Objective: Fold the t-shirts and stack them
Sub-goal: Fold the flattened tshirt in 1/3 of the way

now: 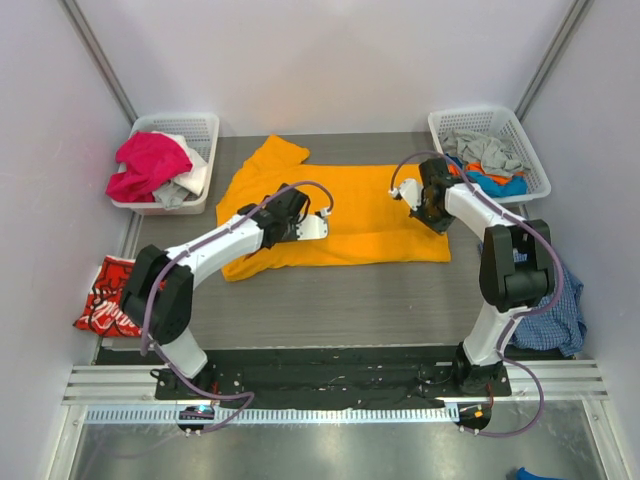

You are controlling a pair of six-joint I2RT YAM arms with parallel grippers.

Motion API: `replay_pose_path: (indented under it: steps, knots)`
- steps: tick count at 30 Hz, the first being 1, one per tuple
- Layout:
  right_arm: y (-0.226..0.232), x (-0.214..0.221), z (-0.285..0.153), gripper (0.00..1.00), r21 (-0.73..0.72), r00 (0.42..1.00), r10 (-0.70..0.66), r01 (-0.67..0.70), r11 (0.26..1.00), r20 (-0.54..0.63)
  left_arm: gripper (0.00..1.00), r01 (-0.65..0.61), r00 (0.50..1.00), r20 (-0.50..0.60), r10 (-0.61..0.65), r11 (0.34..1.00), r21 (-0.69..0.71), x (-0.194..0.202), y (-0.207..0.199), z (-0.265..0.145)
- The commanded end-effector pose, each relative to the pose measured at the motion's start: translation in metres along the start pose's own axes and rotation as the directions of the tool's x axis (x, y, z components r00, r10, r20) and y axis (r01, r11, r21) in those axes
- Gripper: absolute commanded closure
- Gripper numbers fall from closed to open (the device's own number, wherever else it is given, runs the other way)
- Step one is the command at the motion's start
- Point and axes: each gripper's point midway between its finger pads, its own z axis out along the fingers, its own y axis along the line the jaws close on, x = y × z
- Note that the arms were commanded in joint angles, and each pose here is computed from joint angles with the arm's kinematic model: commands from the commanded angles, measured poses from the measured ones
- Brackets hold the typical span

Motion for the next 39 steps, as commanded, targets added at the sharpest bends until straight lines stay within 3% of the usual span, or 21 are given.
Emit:
replay_pose_path:
  steps: [1, 18, 21, 25, 28, 33, 39]
  knots:
    - [-0.027, -0.014, -0.008, 0.99, 0.074, 1.0, 0.008, -0.01, 0.997, 0.029, 1.0, 0.012, 1.0, 0.024, -0.01, 0.997, -0.076, -0.01, 0.032, -0.001]
    - [-0.034, -0.018, 0.008, 0.98, 0.07, 1.0, 0.026, -0.027, 0.997, 0.014, 1.0, 0.0, 1.0, 0.007, 0.0, 0.996, -0.094, -0.016, 0.048, 0.023]
    - [-0.035, -0.02, 0.01, 0.92, 0.073, 0.999, 0.034, -0.035, 0.997, 0.02, 1.0, 0.0, 1.0, 0.006, 0.0, 0.995, -0.095, -0.017, 0.049, 0.026]
    - [-0.036, -0.023, 0.01, 0.74, 0.075, 0.998, 0.046, -0.048, 0.996, 0.031, 1.0, -0.006, 1.0, -0.001, 0.006, 0.995, -0.097, -0.018, 0.05, 0.029]
    - [-0.038, -0.023, 0.011, 0.65, 0.084, 0.998, 0.051, -0.054, 0.995, 0.032, 1.0, -0.01, 1.0, -0.007, 0.01, 0.995, -0.099, -0.018, 0.052, 0.033]
    - [-0.039, -0.024, 0.007, 0.57, 0.094, 0.997, 0.066, -0.07, 0.993, 0.048, 1.0, -0.024, 1.0, -0.021, 0.022, 0.994, -0.109, -0.019, 0.058, 0.04]
    - [-0.035, -0.021, 0.008, 0.57, 0.09, 0.996, 0.074, -0.078, 0.993, 0.045, 1.0, -0.069, 0.997, -0.05, 0.062, 0.988, -0.14, -0.021, 0.068, 0.05]
